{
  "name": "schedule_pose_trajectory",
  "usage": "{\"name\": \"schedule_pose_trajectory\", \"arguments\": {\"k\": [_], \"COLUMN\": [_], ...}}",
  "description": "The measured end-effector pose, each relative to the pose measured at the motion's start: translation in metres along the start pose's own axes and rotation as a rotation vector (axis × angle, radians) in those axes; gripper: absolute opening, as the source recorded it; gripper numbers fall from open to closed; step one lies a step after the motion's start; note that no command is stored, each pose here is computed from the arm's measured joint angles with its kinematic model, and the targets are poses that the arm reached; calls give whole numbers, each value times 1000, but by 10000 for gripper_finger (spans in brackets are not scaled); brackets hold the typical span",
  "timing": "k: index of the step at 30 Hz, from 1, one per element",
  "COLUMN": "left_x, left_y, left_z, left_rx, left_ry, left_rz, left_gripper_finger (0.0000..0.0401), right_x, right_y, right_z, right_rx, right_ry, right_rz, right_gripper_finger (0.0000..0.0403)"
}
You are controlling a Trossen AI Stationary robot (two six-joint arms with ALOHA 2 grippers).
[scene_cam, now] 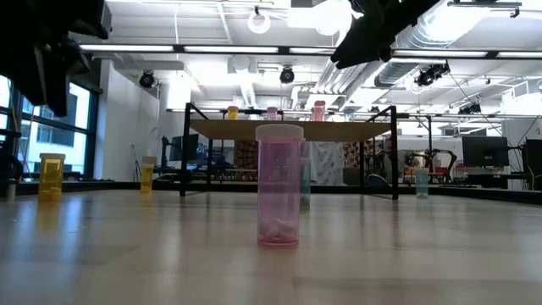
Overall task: Pick and place medicine bottles onto shelf by color
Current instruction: Put the bottom orange pill bottle on the shelf aligned with the other orange pill bottle
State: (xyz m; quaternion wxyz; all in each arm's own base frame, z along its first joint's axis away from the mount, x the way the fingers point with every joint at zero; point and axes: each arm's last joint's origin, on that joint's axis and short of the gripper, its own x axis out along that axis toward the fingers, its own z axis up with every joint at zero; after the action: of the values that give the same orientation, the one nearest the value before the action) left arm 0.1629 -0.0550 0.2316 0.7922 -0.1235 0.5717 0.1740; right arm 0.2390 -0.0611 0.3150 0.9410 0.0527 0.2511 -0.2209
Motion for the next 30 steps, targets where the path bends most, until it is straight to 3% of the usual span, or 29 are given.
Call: {"name": "schedule_pose_trajectory", "arguments": {"k": [15,30], "left_x": [27,32], "left_y": [21,36], "left_z": [-11,-3], "left_rx": [-148,-266], "left_ry": [81,73], "left_rz": [117,187], "left_gripper_finger": [246,246], "right_x": [0,0], "right_y": [0,0], "right_z": [-1,-1], "right_rx": [-23,-31], "right_ry": [11,11], "right_rz": [-1,-1], "right_gripper_finger": [164,164]}}
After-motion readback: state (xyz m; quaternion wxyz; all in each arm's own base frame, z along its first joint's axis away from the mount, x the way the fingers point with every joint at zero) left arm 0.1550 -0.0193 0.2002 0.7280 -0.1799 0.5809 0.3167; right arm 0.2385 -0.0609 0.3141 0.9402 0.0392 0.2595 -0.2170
